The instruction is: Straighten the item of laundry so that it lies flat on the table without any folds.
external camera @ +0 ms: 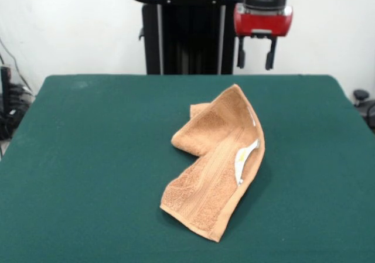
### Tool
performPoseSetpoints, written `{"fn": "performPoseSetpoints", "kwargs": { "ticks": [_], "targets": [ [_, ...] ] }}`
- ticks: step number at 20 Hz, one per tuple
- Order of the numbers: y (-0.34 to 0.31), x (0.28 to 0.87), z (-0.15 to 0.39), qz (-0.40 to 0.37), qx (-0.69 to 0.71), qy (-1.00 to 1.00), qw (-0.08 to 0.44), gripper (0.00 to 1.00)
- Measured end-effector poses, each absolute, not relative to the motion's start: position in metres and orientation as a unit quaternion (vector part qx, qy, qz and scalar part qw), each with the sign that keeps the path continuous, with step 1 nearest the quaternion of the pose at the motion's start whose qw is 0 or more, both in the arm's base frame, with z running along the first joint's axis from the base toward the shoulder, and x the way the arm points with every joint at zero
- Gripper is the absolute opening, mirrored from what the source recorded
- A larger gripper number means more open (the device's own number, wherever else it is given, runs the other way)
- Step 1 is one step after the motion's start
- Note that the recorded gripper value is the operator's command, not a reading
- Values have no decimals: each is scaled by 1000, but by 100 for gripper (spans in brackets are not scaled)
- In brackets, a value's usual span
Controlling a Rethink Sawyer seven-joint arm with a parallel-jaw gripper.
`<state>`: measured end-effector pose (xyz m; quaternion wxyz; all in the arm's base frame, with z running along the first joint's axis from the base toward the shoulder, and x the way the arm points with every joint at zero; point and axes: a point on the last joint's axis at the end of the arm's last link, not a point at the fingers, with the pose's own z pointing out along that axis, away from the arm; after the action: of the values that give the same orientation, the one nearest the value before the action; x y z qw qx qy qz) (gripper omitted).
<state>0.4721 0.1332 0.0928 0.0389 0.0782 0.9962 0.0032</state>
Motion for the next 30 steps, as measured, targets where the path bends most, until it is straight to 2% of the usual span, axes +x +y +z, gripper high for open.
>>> {"fn": "performPoseSetpoints", "kwargs": {
  "ticks": [7, 12, 21, 30],
  "targets": [
    [139, 464, 73, 3, 55, 998, 30, 100],
    [135, 472, 86, 0, 57, 997, 43, 100],
    [114, 505, 140, -24, 86, 995, 50, 100],
    [112, 557, 138, -24, 89, 993, 67, 100]
  ]
}}
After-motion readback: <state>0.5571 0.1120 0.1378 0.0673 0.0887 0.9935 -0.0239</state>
